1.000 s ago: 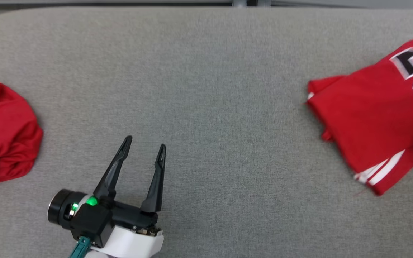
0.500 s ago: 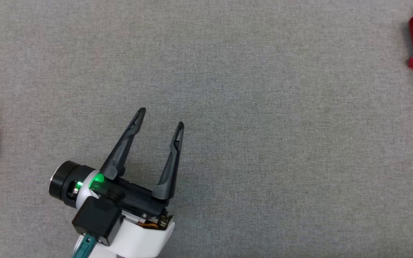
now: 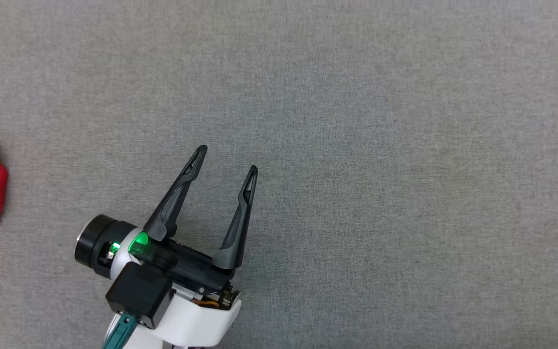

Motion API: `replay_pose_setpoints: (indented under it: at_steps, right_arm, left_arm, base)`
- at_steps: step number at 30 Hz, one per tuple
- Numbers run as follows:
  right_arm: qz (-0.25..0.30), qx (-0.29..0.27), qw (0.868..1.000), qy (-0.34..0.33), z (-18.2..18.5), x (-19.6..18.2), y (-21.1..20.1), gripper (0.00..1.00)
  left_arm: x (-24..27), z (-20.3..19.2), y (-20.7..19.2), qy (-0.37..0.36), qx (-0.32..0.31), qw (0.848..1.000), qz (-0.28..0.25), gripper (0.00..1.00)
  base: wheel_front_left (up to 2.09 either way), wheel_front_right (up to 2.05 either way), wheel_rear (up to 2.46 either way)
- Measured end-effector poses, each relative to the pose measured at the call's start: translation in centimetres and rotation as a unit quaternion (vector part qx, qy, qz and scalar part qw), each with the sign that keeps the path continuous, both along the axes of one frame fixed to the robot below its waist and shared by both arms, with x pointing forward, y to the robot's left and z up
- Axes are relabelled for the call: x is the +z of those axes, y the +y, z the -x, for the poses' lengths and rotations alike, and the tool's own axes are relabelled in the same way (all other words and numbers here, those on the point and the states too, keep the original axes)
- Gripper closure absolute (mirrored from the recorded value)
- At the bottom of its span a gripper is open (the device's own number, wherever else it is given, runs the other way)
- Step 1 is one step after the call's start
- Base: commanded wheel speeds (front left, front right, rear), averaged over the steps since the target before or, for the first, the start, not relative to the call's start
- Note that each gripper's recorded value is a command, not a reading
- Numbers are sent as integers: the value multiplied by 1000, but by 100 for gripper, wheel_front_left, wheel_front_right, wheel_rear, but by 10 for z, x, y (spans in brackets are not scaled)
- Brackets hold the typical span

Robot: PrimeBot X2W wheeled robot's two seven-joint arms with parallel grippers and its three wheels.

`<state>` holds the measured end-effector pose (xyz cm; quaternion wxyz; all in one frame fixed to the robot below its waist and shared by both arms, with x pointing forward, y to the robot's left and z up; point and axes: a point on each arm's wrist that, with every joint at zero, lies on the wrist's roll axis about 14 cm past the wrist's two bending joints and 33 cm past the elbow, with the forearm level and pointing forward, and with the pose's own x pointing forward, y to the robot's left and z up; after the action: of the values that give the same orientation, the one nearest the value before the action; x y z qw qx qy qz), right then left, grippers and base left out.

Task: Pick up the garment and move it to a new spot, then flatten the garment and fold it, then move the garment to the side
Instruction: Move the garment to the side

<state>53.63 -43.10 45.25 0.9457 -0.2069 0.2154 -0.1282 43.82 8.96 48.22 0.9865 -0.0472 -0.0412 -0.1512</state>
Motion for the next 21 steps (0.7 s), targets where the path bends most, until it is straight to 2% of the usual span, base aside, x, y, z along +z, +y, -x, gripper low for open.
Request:
replay_pose_setpoints:
  at_steps: [2, 6, 12, 17, 21]
  right_arm:
    - [8, 34, 999, -22, -5, 3, 25, 0]
    - [-36, 112, 991, -68, -4, -2, 100, 0]
    - [-96, 217, 964, -121, 24, 3, 195, 0]
    - [-155, 257, 942, -149, 53, 16, 251, 0]
    - [-198, 274, 921, -195, 77, 45, 285, 0]
  left_arm:
    - [5, 4, 2, -4, 6, 1000, 0, 0]
    - [14, 17, 5, -6, 16, 1000, 0, 0]
    - [27, 38, 18, -7, 51, 999, 11, 0]
    - [30, 58, 35, 0, 88, 996, 26, 0]
    - [33, 75, 50, 1, 116, 992, 40, 0]
  base:
    - [0, 0, 0]
    - [0, 0, 0]
    - [0, 0, 0]
    - [0, 0, 0]
    - [0, 0, 0]
